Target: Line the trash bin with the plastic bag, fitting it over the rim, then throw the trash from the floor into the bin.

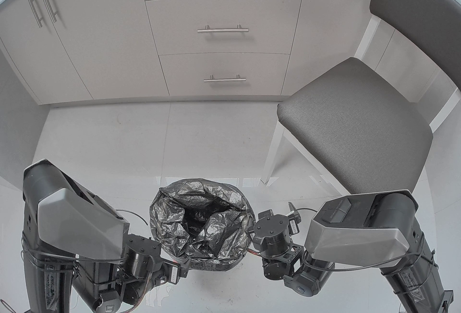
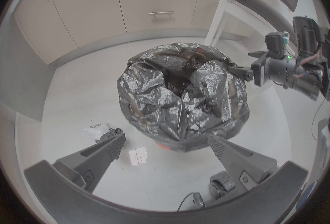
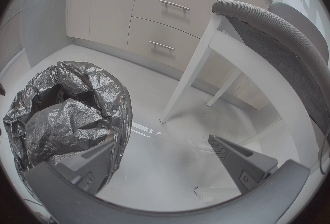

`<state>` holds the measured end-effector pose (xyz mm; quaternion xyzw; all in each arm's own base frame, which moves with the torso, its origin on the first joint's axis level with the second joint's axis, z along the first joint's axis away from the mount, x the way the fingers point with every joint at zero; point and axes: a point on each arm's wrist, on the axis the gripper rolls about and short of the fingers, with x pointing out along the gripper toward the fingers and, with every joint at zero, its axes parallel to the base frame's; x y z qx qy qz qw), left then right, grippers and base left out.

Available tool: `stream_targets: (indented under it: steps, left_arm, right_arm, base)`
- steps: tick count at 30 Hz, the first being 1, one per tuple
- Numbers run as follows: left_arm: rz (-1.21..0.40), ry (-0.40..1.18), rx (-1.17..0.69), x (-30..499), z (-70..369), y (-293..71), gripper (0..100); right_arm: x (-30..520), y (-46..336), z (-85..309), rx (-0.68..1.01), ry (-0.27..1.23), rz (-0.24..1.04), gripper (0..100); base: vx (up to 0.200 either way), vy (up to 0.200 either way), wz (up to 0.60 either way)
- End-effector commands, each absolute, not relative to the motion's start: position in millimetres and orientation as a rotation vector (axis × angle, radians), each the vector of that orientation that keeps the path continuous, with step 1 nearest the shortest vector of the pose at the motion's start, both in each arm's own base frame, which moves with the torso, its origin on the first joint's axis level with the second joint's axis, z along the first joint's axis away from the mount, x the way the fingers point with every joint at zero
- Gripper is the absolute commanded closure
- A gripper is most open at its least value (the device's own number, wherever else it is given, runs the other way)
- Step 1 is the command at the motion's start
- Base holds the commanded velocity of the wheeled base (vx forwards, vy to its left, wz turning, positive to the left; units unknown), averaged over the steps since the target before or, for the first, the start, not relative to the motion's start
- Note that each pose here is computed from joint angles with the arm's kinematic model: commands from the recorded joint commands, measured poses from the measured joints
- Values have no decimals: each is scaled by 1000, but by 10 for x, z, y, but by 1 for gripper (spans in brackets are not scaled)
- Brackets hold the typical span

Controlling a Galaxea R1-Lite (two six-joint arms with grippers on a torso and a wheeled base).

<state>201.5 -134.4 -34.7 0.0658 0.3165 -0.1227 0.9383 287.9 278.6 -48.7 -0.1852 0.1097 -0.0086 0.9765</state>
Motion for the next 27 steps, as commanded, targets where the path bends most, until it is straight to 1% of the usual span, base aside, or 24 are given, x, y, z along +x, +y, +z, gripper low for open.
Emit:
stream_targets:
  steps: [1, 8, 11, 22, 27]
  left_arm:
    - [-245, 626, 127, 2151, -449, -1424, 0]
    - [-213, 559, 91, 2449, -524, -1487, 0]
    - [-201, 560, 118, 2504, -569, -1449, 0]
    - [-203, 573, 140, 2525, -646, -1446, 0]
    - [-206, 599, 157, 2447, -645, -1415, 0]
  right_arm:
    - [2876, 2786, -479, -372, 219, -17, 0]
    - [2876, 2786, -479, -372, 219, -17, 0]
    - [2876, 2786, -479, -371, 219, -17, 0]
    - [2883, 2784, -477, -369, 219, -19, 0]
    - [2884, 2785, -477, -366, 215, -19, 0]
  base:
    - [0, 0, 0]
    - [0, 0, 0]
    - [0, 0, 0]
    - [0, 0, 0]
    - [0, 0, 0]
